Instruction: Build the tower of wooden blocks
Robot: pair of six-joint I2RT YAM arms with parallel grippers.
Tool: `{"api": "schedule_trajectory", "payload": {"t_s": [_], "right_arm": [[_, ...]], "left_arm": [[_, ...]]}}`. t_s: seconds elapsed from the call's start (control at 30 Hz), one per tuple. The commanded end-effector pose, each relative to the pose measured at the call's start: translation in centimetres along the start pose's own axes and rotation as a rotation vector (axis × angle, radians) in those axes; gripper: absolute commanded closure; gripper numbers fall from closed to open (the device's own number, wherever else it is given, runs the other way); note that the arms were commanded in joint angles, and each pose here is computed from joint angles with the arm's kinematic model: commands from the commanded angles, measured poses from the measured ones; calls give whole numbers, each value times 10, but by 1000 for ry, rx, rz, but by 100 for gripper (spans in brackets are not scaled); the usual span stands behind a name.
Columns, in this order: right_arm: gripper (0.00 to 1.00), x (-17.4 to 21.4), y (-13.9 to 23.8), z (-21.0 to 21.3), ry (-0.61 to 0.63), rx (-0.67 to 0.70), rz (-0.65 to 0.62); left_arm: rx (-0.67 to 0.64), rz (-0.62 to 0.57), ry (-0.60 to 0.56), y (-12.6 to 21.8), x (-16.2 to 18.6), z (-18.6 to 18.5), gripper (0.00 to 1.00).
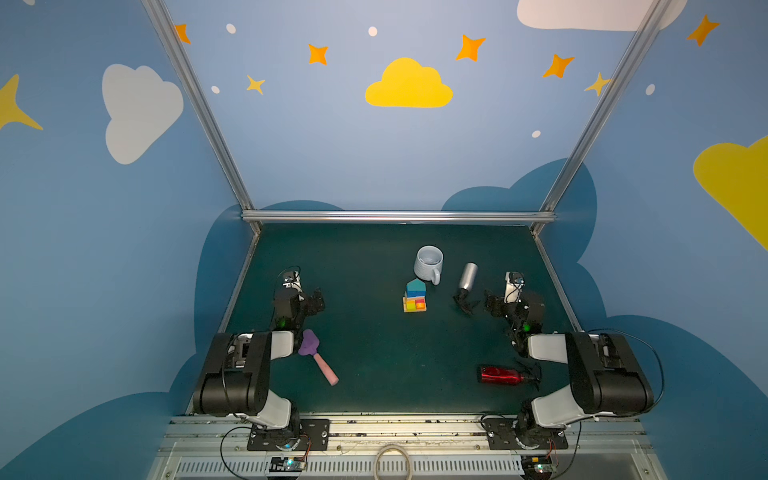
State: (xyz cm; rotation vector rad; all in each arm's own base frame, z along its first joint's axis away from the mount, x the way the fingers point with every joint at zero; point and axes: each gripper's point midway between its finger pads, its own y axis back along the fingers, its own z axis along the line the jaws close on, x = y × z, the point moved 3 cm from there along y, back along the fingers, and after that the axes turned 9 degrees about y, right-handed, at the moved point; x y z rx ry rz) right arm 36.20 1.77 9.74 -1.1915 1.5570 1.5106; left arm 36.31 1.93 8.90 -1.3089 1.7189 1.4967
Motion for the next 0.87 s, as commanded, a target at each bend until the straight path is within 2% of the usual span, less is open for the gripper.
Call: {"api": "schedule_trajectory", "payload": {"t_s": [0.0,0.83], "right_arm": [[9,-4,-3,0,2,5,-7],[9,-4,-4,0,1,3,-1]], "left_arm": [[-7,-20,8,-1,-6,0,1],[-5,-21,7,-1,-6,-1,1]]}}
